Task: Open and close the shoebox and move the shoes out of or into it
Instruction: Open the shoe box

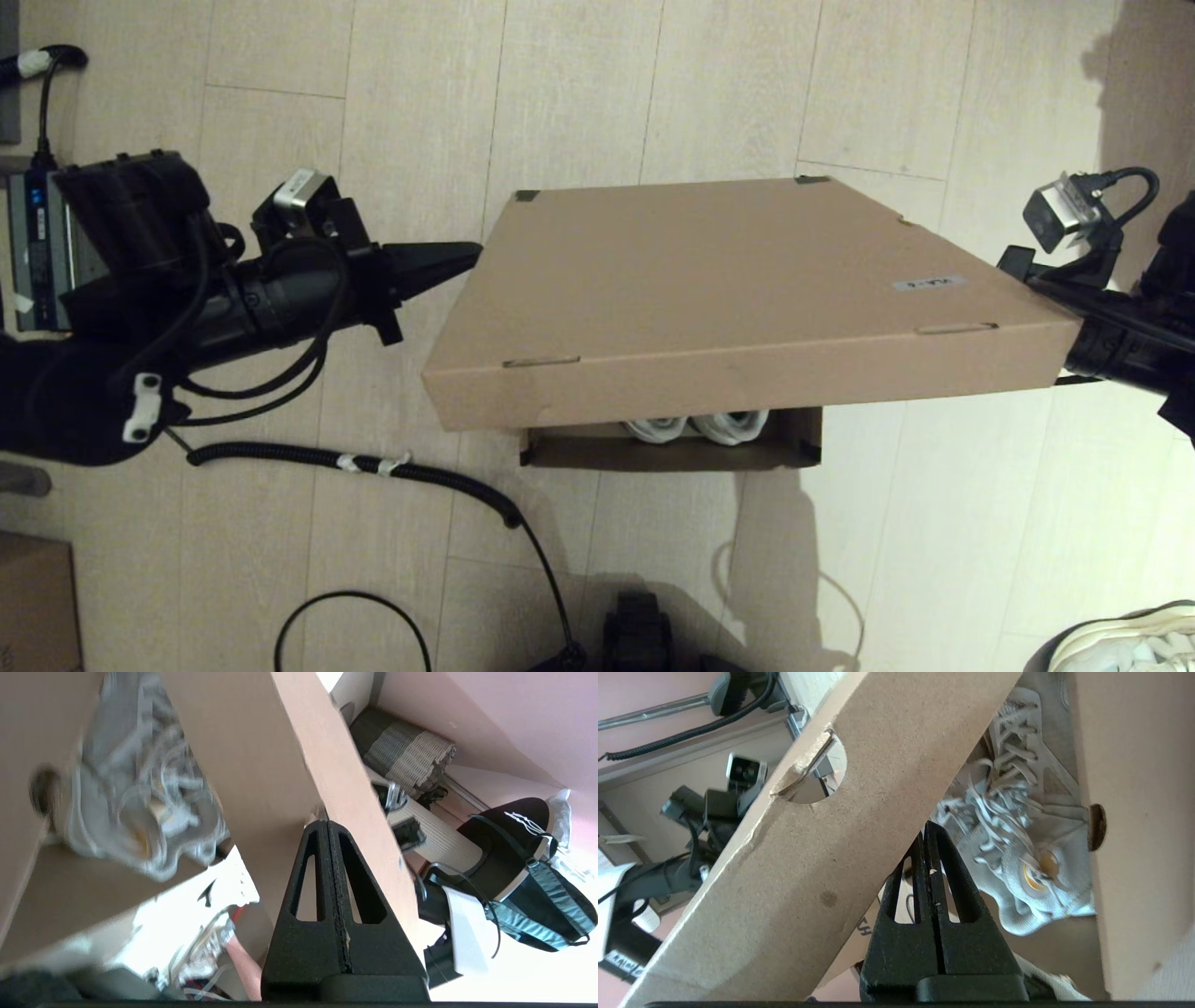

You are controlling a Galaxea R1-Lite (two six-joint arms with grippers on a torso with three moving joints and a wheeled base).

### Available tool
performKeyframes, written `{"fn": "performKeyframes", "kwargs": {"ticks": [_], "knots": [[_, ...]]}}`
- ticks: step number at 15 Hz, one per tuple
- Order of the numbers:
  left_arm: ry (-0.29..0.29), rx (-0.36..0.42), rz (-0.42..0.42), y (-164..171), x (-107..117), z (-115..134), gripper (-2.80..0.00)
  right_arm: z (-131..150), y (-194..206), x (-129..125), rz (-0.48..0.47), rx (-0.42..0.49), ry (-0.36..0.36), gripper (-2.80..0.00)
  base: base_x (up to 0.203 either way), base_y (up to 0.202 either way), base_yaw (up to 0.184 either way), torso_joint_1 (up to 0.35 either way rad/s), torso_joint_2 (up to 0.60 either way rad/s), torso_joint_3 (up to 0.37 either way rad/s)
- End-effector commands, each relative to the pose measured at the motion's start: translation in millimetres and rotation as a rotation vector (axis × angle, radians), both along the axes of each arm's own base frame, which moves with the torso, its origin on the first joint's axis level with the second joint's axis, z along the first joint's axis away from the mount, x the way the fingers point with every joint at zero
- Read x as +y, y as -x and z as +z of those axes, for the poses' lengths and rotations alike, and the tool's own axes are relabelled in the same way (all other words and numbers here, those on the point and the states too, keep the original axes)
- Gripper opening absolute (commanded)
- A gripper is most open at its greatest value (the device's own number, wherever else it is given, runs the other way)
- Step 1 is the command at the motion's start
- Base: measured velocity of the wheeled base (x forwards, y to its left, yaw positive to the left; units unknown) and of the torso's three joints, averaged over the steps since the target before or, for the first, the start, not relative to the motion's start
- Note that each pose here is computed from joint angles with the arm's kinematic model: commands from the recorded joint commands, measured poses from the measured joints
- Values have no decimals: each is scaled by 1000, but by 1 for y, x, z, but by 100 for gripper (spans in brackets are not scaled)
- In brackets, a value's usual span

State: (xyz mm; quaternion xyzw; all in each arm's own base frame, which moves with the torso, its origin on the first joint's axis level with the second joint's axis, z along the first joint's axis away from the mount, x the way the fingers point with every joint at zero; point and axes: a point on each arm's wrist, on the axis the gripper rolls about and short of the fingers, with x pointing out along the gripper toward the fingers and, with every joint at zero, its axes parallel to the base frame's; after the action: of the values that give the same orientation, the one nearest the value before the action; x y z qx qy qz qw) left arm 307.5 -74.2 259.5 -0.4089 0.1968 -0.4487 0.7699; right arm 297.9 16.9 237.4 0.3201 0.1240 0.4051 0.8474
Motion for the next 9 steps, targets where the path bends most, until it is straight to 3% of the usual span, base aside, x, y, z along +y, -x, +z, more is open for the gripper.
{"fn": "performKeyframes", "kwargs": {"ticks": [1,6,9], "knots": [[6,-20,15,18,10,11,-280,6,0,0,5,-17,-2,-280,0,0,0,0,0,0],[-7,63,72,67,32,21,-280,20,-6,0,5,-28,-2,-280,0,0,0,0,0,0],[-22,133,-17,109,24,19,-280,21,-6,0,4,-31,-2,-280,0,0,0,0,0,0]]}}
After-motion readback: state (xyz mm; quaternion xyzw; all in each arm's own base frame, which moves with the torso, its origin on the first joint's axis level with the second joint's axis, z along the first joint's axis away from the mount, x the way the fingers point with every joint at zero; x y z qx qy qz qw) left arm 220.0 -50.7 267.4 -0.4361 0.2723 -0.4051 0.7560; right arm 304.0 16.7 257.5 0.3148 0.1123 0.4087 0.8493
